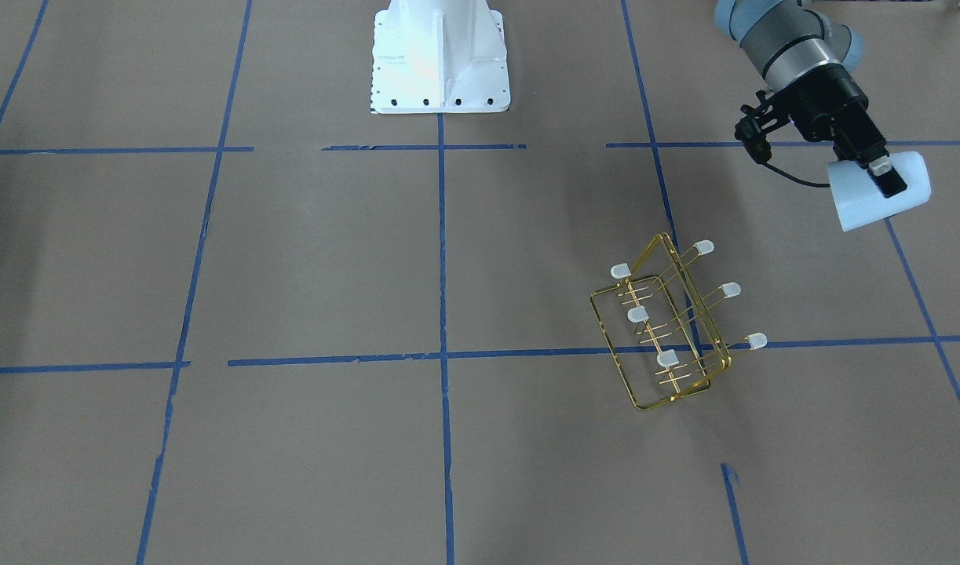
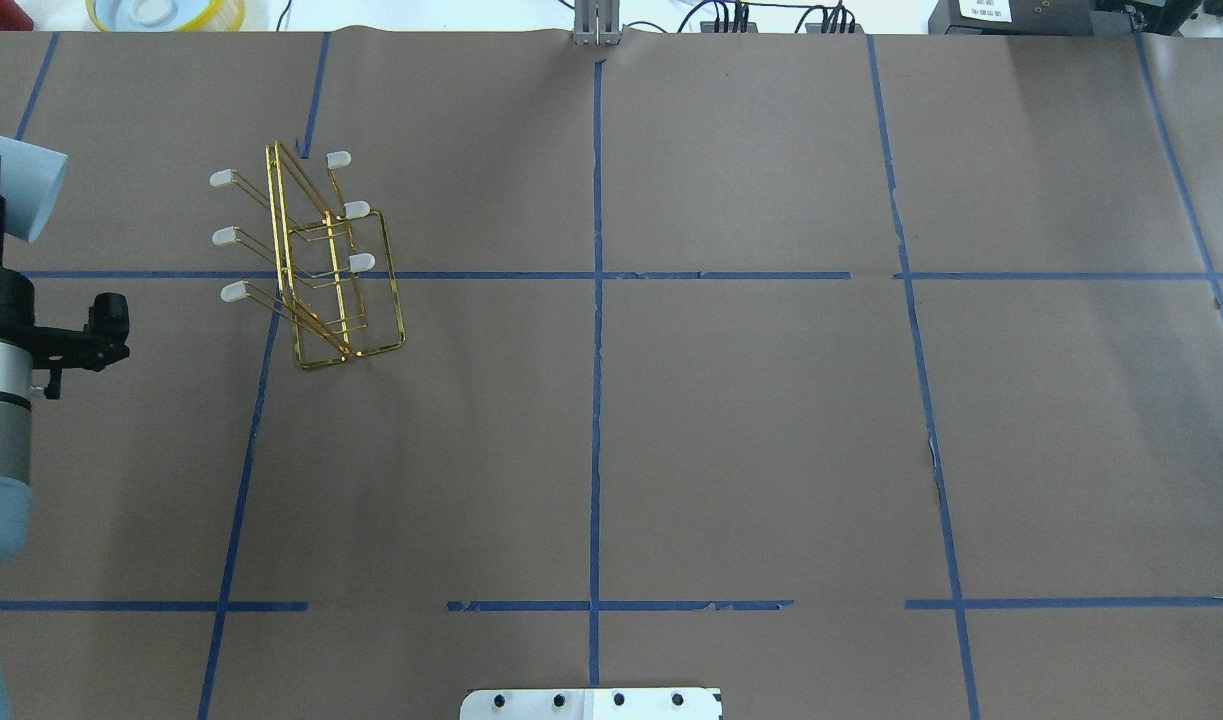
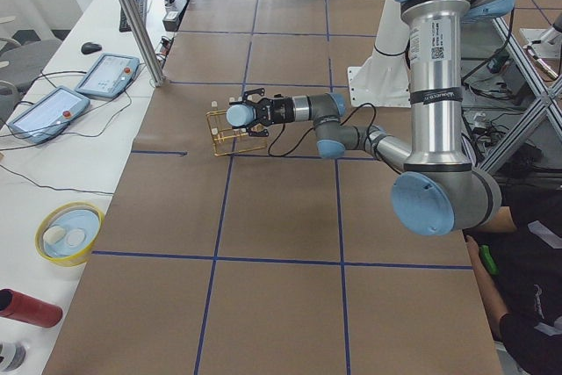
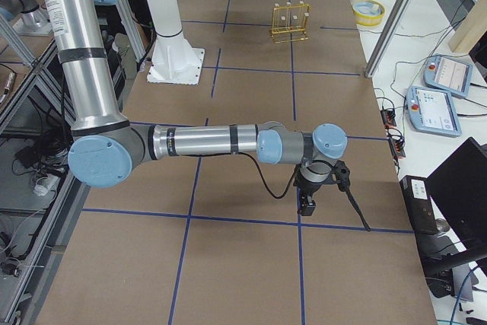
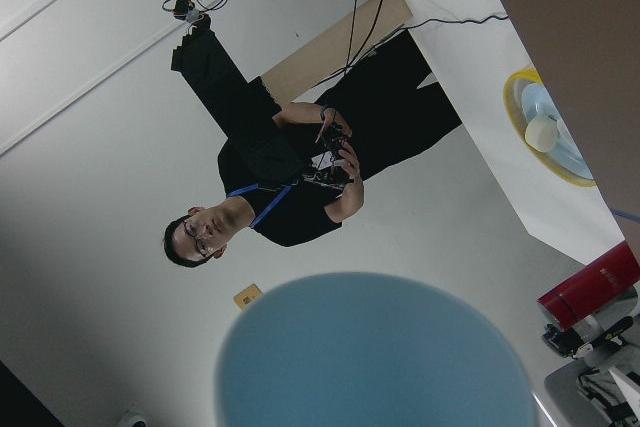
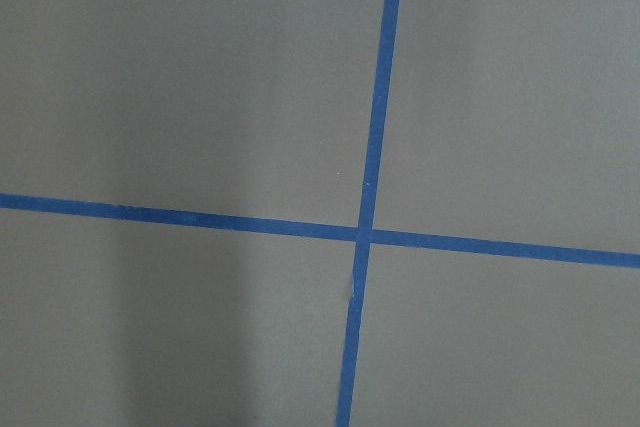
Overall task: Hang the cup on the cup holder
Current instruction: 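Carry the cup with the left gripper onto a peg of the gold rack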
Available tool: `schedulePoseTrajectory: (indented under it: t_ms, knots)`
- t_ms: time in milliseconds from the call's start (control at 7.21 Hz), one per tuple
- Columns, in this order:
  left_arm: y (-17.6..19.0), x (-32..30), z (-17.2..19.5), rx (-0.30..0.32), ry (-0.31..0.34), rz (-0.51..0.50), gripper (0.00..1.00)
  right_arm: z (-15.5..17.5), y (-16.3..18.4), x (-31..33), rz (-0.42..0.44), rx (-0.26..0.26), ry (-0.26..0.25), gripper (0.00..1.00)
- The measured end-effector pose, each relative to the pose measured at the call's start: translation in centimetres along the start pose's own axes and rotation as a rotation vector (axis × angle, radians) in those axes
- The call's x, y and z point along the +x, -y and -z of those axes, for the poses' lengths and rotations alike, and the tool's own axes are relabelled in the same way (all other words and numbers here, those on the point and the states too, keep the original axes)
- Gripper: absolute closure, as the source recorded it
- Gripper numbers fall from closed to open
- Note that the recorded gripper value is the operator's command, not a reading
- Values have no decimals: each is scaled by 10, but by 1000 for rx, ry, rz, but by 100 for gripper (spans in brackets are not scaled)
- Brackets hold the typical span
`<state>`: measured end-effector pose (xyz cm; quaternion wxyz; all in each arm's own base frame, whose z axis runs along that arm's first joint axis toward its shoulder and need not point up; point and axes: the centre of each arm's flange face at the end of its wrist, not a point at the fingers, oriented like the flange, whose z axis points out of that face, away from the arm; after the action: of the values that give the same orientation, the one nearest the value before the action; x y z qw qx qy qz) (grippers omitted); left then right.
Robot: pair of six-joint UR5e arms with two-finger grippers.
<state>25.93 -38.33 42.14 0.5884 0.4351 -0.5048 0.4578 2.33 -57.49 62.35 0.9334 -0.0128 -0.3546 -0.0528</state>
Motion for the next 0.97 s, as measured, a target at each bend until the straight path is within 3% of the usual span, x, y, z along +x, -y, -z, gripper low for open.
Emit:
schedulePoseTrajectory:
  t_ms: [416, 971]
  knots:
    - [52, 23, 19, -41, 42, -95, 100, 0, 0, 0, 0, 0, 0, 0]
    - [93, 26, 33, -80, 83, -117, 100, 0, 0, 0, 0, 0, 0, 0]
